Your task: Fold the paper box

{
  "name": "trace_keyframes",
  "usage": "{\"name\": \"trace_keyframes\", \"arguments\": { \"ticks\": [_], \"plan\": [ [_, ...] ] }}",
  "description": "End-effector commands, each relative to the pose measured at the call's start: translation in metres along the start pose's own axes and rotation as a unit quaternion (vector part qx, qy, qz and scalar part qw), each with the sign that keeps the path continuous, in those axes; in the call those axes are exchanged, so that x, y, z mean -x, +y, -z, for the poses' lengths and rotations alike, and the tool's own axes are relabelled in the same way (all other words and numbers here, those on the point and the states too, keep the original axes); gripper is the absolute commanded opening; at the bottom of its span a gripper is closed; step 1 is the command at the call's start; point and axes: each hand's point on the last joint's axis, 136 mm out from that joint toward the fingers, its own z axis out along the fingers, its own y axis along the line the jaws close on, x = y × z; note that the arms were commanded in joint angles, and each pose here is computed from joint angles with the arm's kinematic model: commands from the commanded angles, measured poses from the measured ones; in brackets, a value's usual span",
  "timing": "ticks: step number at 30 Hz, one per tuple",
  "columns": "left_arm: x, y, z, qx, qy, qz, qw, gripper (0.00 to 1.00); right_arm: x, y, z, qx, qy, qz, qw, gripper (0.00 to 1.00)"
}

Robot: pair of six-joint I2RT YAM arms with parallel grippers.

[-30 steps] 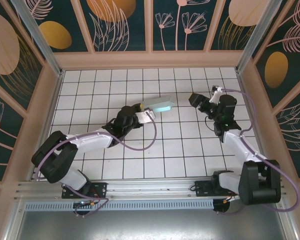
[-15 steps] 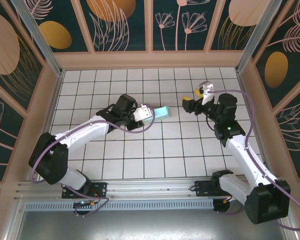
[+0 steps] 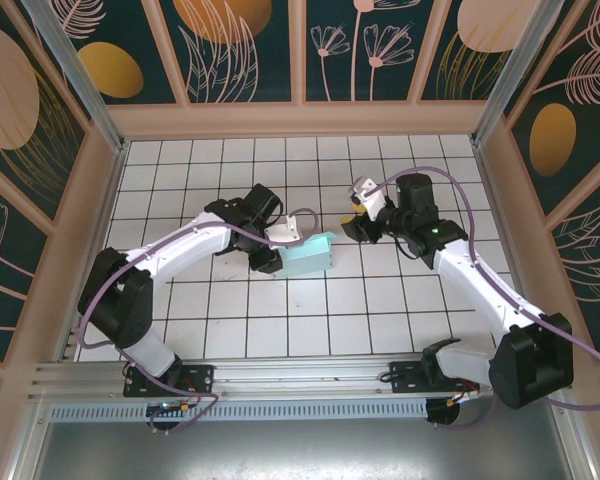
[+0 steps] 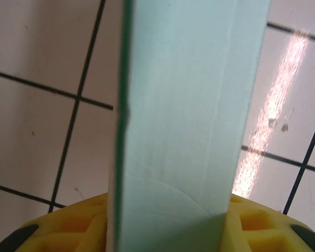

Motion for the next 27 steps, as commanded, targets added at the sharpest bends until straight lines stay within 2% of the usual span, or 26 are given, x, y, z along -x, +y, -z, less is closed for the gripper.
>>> {"name": "trace_keyframes", "arguments": {
  "ticks": [1, 17, 23, 27],
  "plan": [
    [-0.013, 0.001, 0.001, -0.001, 0.037, 0.019, 0.999, 0.35, 0.003, 0.011, -0.005, 0.032, 0.012, 0.009, 0.999, 0.44],
    [-0.021, 0.001, -0.013, 0.0, 0.046, 0.029, 0.999, 0.35, -0.022, 0.035, -0.041, 0.086, 0.079, 0.048, 0.992, 0.41],
    [-0.019, 0.001, -0.011, 0.003, 0.039, 0.028, 0.999, 0.35, -0.025, 0.032, -0.05, 0.084, 0.093, 0.053, 0.991, 0.31],
    [-0.019, 0.0, -0.011, 0.002, 0.038, 0.028, 0.999, 0.36, -0.029, 0.031, -0.055, 0.088, 0.105, 0.054, 0.989, 0.29]
  ]
}}
